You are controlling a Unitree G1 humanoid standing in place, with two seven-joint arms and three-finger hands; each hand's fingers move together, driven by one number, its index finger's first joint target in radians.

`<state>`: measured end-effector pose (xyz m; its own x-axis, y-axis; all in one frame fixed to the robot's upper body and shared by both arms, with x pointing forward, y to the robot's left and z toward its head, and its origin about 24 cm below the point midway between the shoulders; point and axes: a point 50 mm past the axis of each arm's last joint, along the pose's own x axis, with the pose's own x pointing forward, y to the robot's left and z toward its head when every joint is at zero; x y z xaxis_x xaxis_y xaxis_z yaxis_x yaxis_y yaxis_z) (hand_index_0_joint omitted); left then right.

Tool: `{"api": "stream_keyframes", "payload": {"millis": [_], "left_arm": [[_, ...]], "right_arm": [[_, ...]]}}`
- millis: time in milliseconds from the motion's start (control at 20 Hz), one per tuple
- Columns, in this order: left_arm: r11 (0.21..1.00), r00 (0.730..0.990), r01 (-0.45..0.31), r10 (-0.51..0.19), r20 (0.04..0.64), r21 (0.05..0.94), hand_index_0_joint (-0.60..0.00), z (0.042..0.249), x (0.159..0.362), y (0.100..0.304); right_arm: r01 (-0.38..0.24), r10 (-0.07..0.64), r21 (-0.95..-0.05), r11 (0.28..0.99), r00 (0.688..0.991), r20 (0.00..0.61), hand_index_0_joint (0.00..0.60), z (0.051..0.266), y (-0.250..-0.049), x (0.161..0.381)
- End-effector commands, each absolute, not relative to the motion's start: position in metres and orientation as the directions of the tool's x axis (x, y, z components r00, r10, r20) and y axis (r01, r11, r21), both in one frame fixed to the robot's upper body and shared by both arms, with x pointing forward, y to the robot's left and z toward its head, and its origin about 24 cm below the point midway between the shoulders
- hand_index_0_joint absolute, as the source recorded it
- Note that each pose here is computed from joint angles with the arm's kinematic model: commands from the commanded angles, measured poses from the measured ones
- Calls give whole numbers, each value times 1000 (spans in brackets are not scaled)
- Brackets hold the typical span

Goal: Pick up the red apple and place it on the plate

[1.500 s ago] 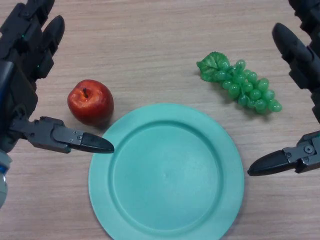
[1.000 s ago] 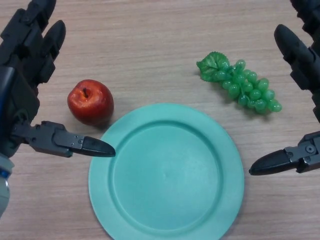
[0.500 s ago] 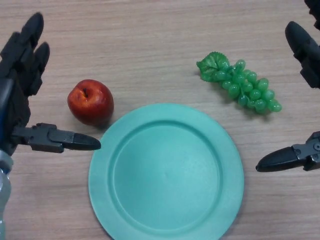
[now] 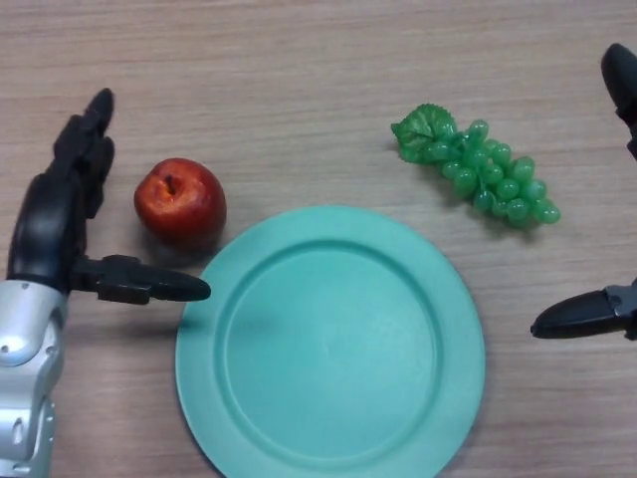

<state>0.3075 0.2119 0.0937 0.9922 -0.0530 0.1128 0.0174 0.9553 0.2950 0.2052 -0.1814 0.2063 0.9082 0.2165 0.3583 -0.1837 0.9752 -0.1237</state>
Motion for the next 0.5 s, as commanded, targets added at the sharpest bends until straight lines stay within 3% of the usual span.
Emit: {"api": "stream_keyframes", "payload": {"millis": [50, 350, 500], "left_arm": [[939, 934, -32, -94, 345, 343, 0, 135, 312, 215], [929, 933, -12, -123, 338, 370, 0, 128, 322, 205], [915, 930, -16, -134, 341, 403, -349, 127, 322, 204]], "right_arm": [[-171, 235, -164, 971, 796, 559, 0, 234, -183, 188], [-159, 227, -167, 973, 796, 561, 0, 235, -187, 186], [-157, 225, -168, 973, 797, 561, 0, 235, -187, 186]]}}
